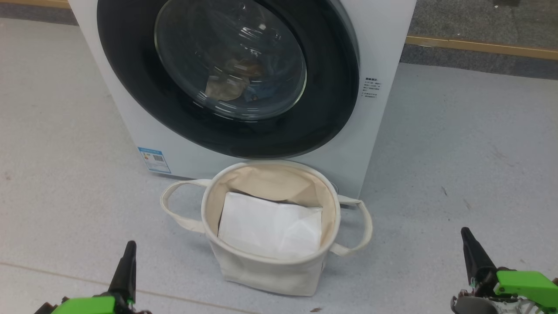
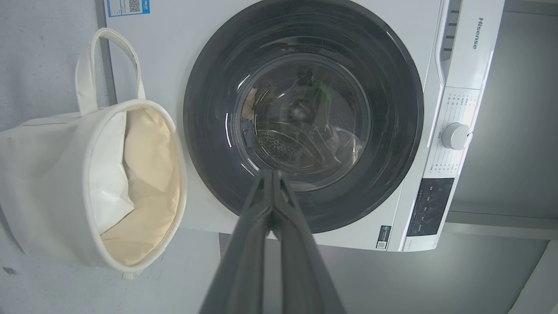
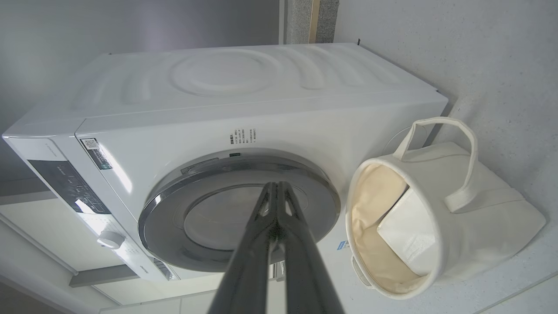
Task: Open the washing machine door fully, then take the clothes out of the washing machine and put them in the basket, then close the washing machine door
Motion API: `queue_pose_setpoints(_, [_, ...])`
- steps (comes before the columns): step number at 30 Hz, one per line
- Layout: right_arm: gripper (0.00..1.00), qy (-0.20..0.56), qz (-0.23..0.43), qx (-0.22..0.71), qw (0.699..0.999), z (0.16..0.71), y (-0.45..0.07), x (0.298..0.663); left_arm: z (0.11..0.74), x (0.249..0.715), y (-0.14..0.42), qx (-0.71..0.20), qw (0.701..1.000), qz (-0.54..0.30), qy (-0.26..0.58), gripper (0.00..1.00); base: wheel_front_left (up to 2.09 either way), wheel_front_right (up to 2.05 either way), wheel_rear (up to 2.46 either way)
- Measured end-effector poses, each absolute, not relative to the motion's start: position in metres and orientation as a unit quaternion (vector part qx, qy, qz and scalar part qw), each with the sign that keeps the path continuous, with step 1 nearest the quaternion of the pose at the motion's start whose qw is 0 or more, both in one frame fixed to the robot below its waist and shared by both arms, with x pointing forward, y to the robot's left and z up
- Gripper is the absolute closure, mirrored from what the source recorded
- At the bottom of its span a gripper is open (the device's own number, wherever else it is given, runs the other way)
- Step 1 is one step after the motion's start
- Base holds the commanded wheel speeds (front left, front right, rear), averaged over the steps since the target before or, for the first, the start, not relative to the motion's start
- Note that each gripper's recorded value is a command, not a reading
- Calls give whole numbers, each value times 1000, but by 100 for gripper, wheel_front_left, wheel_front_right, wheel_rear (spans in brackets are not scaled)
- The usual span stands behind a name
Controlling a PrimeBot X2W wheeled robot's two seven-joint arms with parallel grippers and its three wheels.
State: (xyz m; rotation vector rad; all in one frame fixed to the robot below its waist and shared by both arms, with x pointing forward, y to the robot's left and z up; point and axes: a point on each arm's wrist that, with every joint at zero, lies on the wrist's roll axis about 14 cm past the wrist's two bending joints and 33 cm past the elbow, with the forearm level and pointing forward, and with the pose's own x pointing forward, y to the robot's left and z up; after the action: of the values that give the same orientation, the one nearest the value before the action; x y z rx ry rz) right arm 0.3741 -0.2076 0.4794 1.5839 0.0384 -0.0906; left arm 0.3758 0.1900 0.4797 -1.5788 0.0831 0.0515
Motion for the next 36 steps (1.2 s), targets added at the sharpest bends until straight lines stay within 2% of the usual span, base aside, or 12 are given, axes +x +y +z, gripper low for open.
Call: queue_pose_setpoints(36, [100, 17, -41, 711, 701, 479, -208, 374, 480, 376, 190, -710, 703, 23, 37, 100, 0, 0, 0])
